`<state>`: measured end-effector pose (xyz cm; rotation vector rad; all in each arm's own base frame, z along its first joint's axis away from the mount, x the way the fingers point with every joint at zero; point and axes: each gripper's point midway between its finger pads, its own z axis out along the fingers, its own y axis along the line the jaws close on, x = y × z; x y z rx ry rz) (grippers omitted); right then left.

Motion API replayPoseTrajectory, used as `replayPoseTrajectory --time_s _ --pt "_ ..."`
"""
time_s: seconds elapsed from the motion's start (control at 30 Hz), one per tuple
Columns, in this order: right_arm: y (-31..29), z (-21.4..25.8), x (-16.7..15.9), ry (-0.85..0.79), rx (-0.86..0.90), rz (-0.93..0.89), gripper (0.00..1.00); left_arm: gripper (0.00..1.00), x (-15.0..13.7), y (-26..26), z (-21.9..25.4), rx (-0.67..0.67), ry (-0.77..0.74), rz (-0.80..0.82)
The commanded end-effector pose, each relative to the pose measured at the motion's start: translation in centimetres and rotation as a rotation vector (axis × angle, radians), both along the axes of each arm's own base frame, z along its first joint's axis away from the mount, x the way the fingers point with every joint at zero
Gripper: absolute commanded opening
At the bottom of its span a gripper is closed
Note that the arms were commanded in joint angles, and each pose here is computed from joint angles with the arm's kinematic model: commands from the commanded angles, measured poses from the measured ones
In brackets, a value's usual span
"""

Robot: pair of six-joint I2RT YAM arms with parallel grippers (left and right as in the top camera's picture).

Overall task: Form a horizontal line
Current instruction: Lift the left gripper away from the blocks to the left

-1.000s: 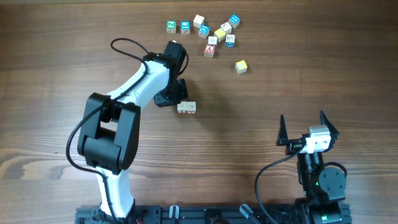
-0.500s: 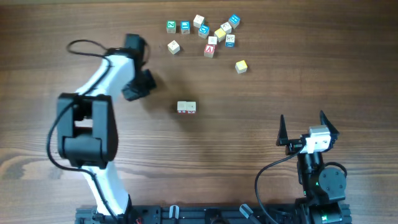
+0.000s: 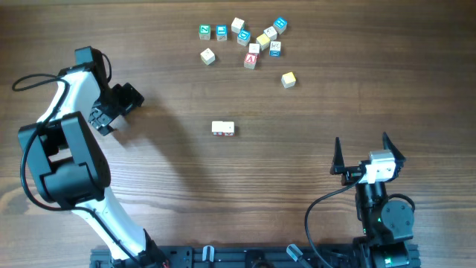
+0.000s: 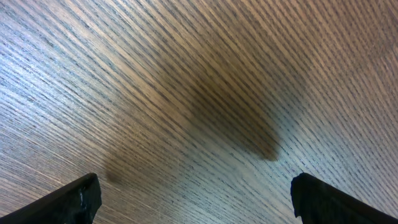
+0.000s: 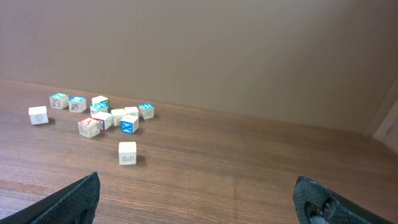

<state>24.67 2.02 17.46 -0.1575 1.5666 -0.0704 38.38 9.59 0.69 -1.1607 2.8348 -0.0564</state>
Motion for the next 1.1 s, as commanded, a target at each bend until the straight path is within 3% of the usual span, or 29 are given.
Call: replayPoseTrajectory --time_s 0.0,1.07 --pt "0.00 0.16 -0.03 -0.009 -0.011 0.003 1.00 1.00 -0.37 -0.16 -0.63 -0.014 0.016 -0.002" --pt "0.00 0.16 -0.03 -0.009 -0.011 0.003 1.00 1.00 -0.37 -0.14 -0.63 -0.014 0.016 -0.002"
